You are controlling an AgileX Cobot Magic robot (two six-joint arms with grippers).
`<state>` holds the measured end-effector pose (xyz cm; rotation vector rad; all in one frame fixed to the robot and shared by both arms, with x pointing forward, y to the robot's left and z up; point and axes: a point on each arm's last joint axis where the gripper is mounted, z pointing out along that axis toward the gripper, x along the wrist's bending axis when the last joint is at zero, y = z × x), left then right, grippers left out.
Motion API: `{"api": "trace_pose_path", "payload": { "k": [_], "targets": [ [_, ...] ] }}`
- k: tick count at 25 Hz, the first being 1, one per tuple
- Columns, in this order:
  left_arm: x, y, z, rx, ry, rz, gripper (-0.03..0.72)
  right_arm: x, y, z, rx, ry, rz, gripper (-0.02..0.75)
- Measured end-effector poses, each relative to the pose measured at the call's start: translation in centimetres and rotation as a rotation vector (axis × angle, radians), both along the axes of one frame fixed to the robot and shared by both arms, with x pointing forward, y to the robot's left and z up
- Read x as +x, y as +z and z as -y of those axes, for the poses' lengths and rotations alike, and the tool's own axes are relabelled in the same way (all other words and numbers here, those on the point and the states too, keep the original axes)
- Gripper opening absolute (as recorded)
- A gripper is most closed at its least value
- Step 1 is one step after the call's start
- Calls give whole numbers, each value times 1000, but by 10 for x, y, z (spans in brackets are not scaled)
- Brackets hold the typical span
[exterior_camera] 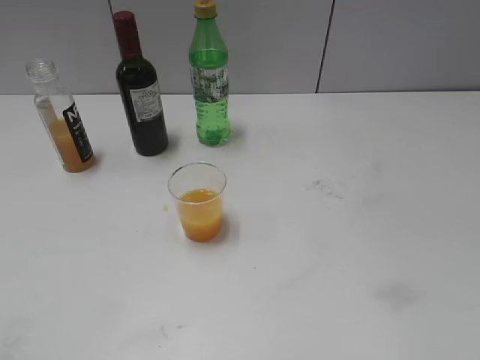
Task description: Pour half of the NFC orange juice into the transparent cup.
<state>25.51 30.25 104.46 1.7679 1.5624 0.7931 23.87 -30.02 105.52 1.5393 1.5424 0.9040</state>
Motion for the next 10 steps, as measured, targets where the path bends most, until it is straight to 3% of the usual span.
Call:
{"api": "trace_pose_path", "payload": {
  "k": [5, 10],
  "targets": [
    [-19, 1, -3, -20, 4, 128, 590, 0, 0, 0, 2, 1, -1, 571],
    [-21, 1, -3, -20, 10, 139, 590, 0, 0, 0, 2, 1, 0, 571]
  ]
}}
